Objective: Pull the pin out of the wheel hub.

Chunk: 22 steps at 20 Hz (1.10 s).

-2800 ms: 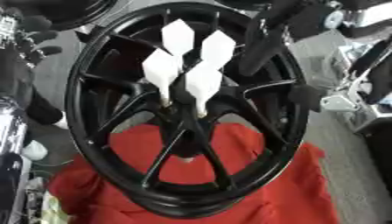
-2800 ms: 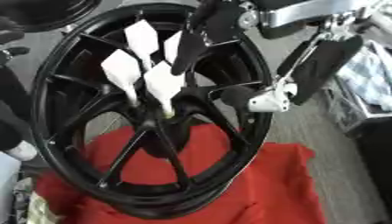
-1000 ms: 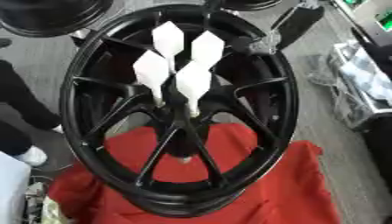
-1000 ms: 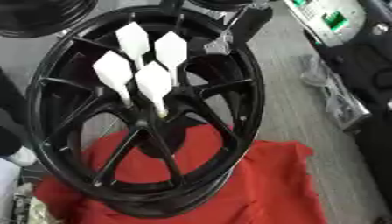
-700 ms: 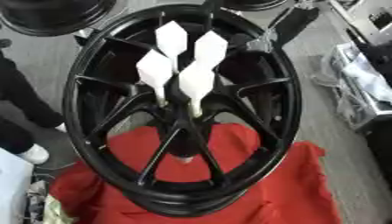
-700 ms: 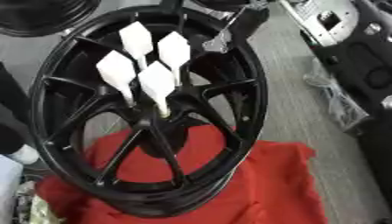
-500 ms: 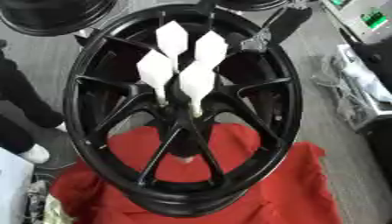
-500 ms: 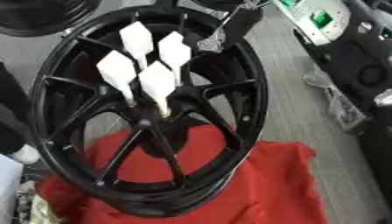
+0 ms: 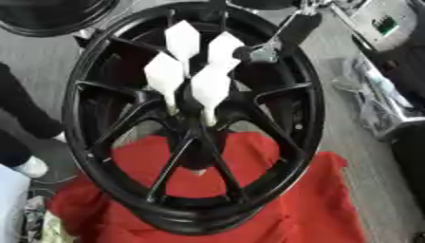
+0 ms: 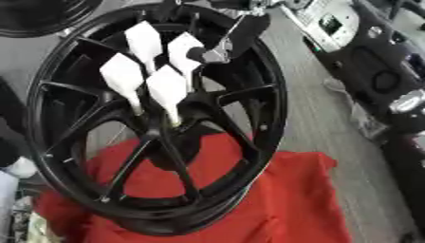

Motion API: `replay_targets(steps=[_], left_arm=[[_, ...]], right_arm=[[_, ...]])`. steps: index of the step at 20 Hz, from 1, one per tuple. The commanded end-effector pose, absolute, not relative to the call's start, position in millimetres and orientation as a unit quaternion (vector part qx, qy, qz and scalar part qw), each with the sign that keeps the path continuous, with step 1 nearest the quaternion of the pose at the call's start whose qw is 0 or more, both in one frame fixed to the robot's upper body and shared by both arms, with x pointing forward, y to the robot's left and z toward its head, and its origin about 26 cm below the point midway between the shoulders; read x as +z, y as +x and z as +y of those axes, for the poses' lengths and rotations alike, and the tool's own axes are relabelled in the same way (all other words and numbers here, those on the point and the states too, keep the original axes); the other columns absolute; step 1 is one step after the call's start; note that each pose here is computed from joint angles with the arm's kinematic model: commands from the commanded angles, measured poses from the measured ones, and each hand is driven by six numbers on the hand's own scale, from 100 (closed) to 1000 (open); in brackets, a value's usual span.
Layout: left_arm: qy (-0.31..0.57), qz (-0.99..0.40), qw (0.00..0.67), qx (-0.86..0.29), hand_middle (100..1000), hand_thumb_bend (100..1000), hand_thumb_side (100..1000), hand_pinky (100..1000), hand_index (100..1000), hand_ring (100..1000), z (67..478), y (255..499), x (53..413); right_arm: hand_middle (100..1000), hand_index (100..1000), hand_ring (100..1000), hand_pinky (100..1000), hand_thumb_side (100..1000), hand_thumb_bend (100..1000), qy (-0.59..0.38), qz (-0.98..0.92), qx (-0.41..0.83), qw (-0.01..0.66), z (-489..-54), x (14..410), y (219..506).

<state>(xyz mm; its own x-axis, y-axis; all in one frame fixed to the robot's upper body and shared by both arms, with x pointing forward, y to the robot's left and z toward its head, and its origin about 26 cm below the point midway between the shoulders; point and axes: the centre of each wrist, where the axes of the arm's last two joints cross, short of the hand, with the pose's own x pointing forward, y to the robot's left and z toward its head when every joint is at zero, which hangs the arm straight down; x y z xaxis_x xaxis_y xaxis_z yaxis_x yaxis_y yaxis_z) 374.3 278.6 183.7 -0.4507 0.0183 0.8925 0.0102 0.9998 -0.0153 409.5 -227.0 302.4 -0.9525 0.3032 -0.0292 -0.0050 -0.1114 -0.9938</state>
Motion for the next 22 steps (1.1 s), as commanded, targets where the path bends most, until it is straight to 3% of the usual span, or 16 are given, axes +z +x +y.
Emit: replay_targets(steps=[1,22], left_arm=[[0.0,-0.86,0.51,-0.004,684,100,774,696,706,760,284.8,372.0,196.2],[0.003,-0.858,0.513,-0.004,682,100,780,697,704,760,287.4,371.8,195.6]], right_arm=[[783,904,798,892,478,273,-0.099,-0.536,0.838,-0.032,-230.4,310.6,409.5],[765,873,795,882,537,332,-0.116,-0.515,0.849,-0.035,-237.2,305.1,415.0]])
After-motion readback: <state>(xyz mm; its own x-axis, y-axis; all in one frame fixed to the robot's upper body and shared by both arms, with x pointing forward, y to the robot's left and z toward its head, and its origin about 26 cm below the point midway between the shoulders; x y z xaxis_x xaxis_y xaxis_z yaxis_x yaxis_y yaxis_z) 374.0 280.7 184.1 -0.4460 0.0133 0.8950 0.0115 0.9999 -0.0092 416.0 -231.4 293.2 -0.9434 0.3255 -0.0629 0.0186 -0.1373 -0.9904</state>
